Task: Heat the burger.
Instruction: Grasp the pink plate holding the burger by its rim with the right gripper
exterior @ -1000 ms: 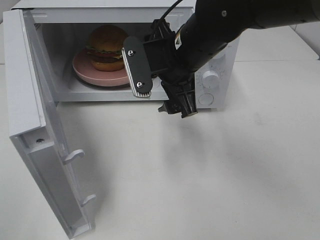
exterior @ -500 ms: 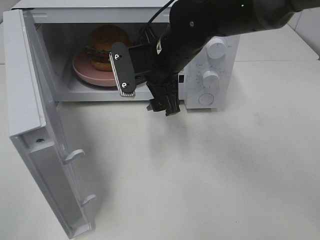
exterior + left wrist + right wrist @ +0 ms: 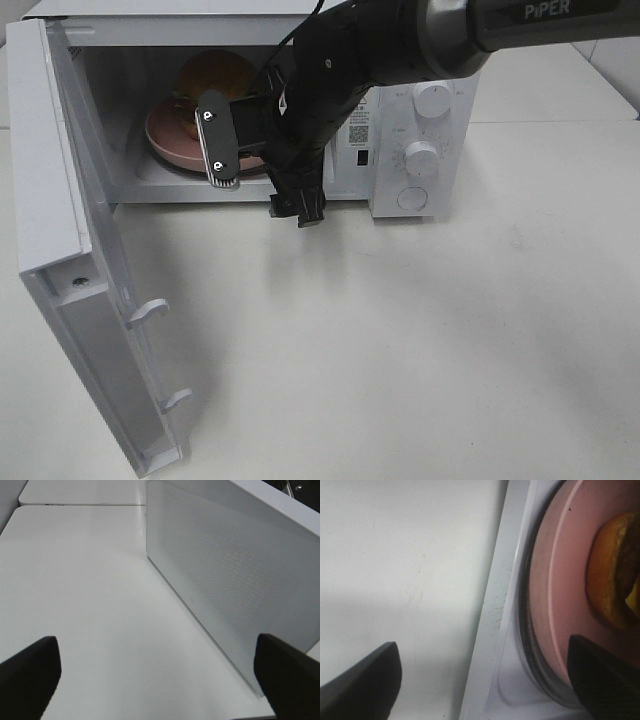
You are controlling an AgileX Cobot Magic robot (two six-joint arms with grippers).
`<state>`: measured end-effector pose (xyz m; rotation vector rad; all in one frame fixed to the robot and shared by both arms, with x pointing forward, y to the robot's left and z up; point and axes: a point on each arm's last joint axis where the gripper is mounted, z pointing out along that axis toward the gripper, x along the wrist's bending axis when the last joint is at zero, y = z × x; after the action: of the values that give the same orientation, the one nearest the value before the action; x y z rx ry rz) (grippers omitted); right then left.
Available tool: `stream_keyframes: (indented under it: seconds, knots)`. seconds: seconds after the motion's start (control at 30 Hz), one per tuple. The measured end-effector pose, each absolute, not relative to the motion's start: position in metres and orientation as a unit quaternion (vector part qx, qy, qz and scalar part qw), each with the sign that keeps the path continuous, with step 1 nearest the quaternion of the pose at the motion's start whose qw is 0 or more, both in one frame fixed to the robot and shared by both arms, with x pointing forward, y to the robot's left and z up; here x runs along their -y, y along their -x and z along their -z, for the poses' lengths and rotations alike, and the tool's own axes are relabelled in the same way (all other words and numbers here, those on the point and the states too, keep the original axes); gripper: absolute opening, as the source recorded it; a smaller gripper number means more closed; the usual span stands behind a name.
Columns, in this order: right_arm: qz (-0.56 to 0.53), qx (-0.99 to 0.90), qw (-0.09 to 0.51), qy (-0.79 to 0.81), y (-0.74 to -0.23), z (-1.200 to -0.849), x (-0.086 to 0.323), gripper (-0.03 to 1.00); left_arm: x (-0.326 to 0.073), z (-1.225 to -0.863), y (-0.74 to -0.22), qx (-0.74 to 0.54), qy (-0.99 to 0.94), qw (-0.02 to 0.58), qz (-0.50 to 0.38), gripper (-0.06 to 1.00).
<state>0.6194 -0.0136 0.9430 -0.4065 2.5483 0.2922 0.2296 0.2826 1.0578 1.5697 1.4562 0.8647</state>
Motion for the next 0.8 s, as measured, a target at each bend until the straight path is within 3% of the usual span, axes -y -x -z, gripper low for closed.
stream_keyframes:
  seconds: [0.8]
  knots:
    - [-0.106,-0.937,0.3,0.144,-0.654,-0.932,-0.009,0.83,-0.283,-1.058,-0.23,-0.577,-0.622,0.404,-0.342,0.97]
